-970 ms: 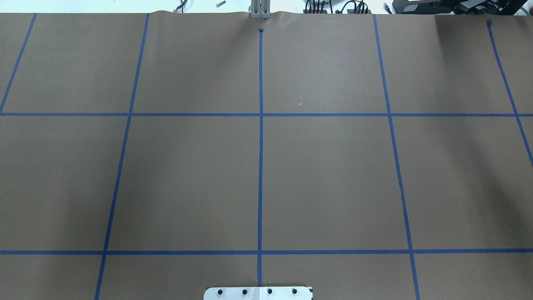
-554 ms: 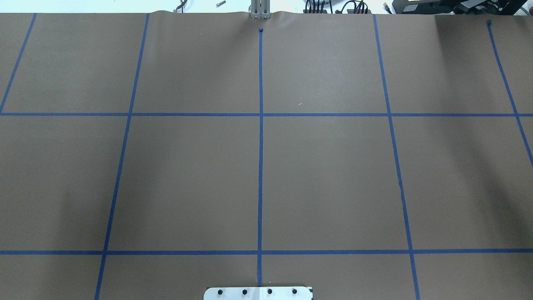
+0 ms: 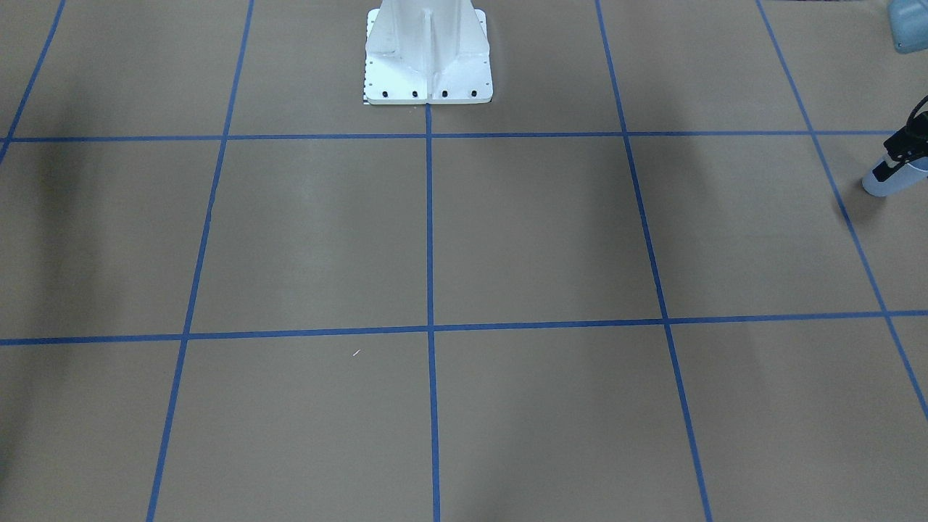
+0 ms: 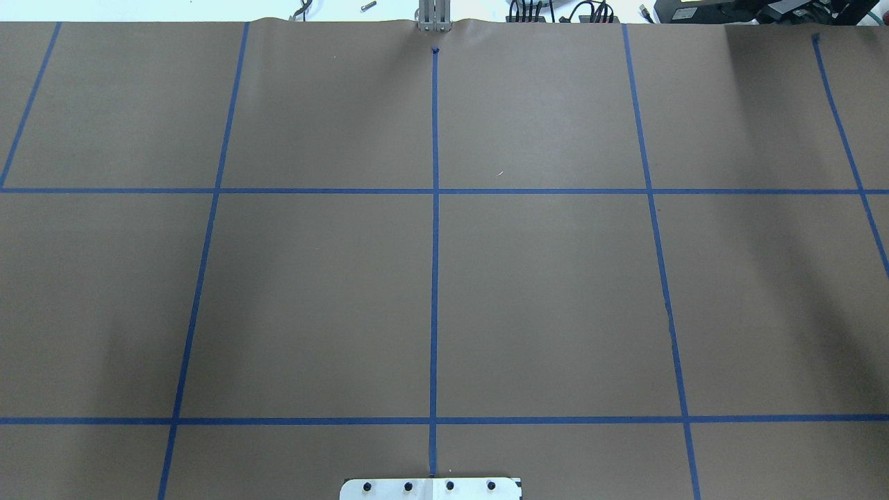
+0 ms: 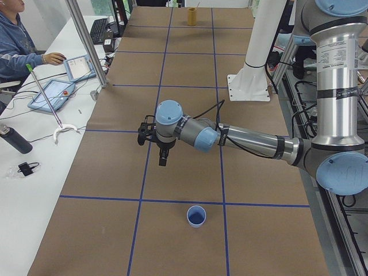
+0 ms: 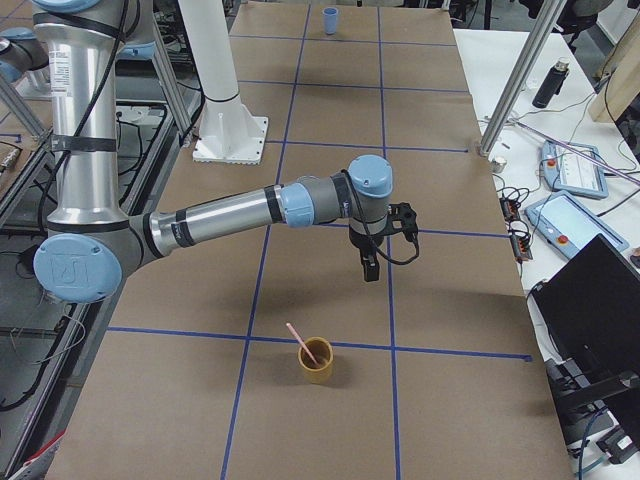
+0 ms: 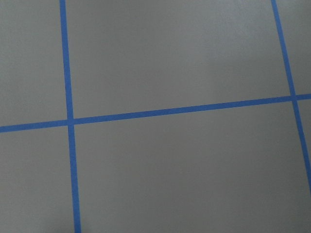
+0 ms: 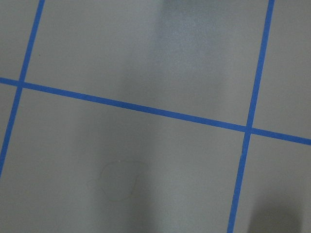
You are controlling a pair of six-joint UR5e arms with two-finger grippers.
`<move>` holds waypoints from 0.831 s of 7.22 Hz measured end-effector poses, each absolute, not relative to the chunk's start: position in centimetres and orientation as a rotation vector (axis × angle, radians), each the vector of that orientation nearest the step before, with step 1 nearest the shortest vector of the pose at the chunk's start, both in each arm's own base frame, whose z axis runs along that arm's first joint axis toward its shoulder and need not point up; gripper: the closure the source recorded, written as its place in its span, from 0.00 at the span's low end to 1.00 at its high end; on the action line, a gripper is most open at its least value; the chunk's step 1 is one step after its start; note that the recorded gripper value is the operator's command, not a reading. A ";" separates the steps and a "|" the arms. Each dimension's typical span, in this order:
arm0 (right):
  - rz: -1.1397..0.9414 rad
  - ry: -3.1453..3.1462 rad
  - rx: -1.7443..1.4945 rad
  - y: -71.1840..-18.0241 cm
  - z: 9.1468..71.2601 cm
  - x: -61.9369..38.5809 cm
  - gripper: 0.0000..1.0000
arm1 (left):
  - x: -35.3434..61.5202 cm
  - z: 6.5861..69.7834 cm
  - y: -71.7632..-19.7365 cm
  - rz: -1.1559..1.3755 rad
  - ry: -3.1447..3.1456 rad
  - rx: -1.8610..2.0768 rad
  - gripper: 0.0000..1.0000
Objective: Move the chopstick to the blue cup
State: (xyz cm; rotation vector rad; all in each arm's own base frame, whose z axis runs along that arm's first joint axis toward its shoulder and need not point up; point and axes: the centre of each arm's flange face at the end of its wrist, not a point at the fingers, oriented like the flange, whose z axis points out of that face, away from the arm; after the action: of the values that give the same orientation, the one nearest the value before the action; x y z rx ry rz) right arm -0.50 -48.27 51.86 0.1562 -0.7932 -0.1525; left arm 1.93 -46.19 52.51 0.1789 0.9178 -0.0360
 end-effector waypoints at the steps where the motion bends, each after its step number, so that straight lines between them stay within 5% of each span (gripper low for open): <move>1: -0.151 -0.804 0.153 -48.1 51.8 -0.6 0.00 | 1.9 52.2 -46.2 -0.040 0.919 0.182 0.02; 6: -0.097 -0.805 0.105 -43.9 54.4 1.3 0.00 | 1.9 52.5 -45.9 -0.046 0.926 0.169 0.02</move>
State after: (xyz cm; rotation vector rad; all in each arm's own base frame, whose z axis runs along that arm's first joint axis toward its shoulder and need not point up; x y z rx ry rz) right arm 1.35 -43.86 54.44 0.1048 -0.8048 -0.0967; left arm 1.93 -45.92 52.49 0.1687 0.9255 -0.0458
